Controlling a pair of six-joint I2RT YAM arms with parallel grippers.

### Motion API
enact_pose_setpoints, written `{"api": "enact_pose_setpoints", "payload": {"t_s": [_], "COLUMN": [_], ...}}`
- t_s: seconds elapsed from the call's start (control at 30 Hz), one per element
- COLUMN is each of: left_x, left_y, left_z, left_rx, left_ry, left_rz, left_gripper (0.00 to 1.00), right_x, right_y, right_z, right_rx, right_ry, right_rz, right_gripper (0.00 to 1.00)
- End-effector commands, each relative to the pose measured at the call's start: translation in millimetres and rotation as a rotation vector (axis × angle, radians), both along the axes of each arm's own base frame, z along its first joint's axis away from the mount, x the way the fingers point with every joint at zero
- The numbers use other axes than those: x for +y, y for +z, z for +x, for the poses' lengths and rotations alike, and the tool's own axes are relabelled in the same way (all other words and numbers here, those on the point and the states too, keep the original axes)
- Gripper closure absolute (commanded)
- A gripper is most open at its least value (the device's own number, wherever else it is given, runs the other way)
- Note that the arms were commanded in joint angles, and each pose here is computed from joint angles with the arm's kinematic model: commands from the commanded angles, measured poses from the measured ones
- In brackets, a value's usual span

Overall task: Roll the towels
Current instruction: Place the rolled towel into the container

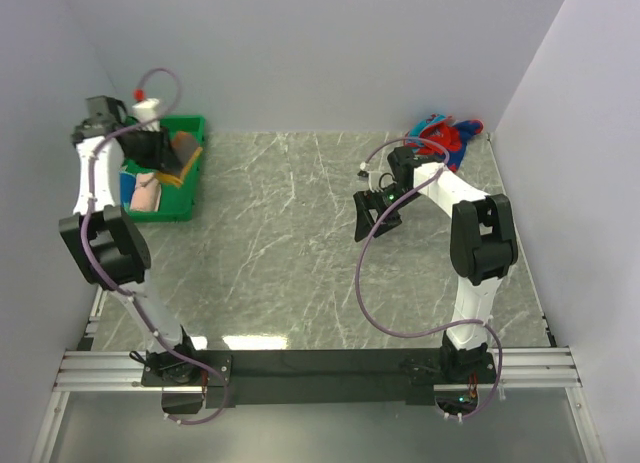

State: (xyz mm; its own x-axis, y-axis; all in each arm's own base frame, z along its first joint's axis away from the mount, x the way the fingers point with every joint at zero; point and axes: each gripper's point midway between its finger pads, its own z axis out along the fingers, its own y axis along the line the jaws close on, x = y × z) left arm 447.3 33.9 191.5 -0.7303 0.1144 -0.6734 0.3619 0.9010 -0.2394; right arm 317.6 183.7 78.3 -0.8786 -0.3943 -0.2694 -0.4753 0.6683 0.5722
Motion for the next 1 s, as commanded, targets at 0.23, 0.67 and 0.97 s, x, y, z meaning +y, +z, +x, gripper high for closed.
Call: {"api": "enact_pose_setpoints", "payload": {"t_s": [0.23, 0.67, 0.97], "left_x": [58, 90, 102], "left_y": [-28, -108, -127], "left_z": [32, 40, 52], "left_rx": [0.074, 0.177, 0.186], "left_ry": [0.34, 0.533, 0.562], "left_rz": [-0.089, -0.003, 0.056], "left_gripper": [1.0, 1.0, 1.0], "right_x": [-2, -5, -5], "right_y": [14, 8, 4], "right_z": [5, 3, 0], "right_rx": [-0.061, -0.04, -0.027], "right_ry": [-0.018, -0.021, -0.019], "right_rz": [0.009, -0.009, -0.014], "right_gripper": [0.13, 0.13, 0.12]}}
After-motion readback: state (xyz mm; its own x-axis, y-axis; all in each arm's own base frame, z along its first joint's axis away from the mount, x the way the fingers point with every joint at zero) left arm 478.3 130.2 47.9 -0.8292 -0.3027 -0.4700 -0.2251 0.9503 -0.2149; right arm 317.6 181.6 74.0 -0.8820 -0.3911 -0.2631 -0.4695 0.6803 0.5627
